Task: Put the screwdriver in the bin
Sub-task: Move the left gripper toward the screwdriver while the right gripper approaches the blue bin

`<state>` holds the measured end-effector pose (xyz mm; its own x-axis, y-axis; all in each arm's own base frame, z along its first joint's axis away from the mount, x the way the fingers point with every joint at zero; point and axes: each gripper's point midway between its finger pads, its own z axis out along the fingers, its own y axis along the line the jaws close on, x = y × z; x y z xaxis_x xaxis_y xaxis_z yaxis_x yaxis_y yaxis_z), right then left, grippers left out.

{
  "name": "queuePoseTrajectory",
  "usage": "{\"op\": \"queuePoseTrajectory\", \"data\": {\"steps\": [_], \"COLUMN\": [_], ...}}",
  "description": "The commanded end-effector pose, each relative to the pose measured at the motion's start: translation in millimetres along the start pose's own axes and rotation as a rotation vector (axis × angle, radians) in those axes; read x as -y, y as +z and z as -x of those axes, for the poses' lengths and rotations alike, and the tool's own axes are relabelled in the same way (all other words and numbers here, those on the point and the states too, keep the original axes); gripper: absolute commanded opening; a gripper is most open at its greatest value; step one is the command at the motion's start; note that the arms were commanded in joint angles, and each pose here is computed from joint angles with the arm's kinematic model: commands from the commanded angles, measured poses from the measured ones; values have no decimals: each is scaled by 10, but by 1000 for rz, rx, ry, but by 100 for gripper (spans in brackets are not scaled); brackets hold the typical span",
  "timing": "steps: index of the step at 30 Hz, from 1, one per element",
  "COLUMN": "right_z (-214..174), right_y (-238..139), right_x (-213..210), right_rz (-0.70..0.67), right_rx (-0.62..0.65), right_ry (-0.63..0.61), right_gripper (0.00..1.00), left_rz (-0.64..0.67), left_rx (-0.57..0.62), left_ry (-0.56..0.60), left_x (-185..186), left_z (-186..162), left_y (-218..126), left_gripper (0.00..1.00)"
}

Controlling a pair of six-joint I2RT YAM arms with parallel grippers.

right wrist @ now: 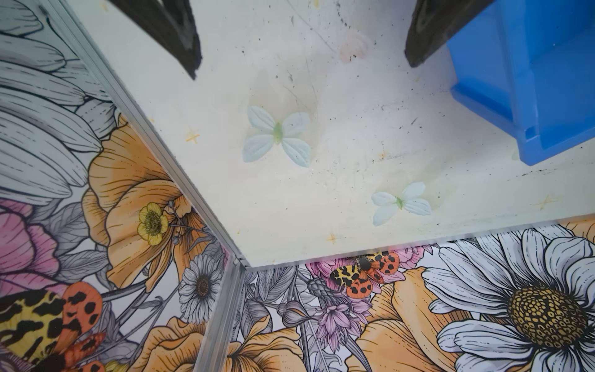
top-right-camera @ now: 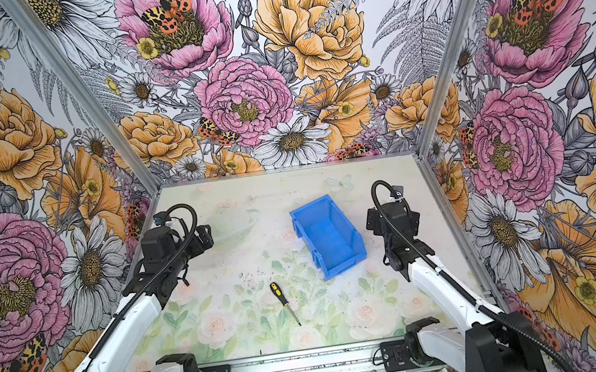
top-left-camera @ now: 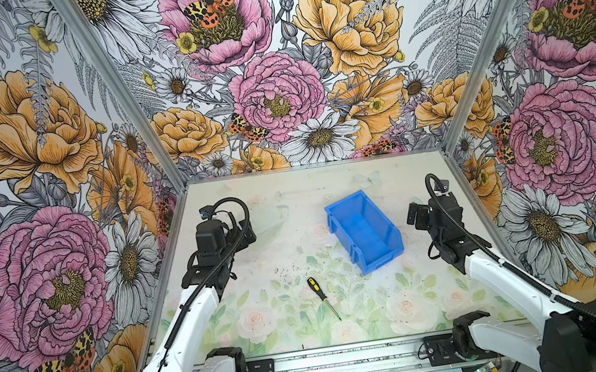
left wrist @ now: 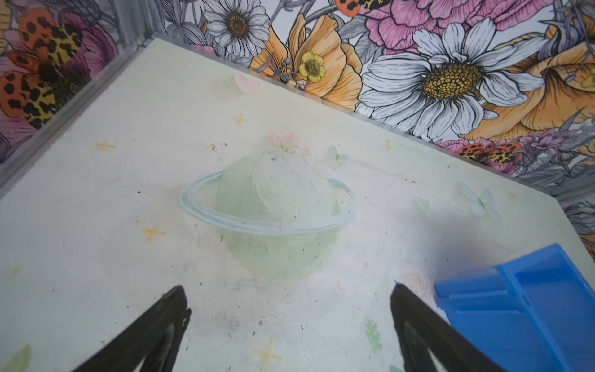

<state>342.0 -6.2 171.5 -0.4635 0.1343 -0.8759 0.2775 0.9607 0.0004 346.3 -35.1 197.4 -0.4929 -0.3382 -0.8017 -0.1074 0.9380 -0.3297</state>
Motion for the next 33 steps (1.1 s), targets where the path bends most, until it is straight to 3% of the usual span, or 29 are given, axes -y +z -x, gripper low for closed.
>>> {"op": "queuePoseTrajectory", "data": {"steps": [1,8,15,24,33], "right_z": [-92,-283,-557,-776,-945], "right_y": [-106,-80,86,135,-46], "right_x": [110,39,-111,-284,-401], "right_rz": [-45,-43,-7,84,174], "right_rx": [-68,-247,-380,-470,-491], "right_ry": [41,42,15,-5,23], "right_gripper": [100,99,100,100,100], "left_rz": [-104,-188,-230,-221,-198], "left_rx": [-89,-168,-160,-169,-246], "left_ry": [-30,-50,-43,-67,-61], "left_x": [227,471,635,764,1031], "left_z": [-185,-369,-417,-469,-715], "left_y": [-97,-193,-397,-615,-570], "left_gripper": [99,99,99,99,99]}}
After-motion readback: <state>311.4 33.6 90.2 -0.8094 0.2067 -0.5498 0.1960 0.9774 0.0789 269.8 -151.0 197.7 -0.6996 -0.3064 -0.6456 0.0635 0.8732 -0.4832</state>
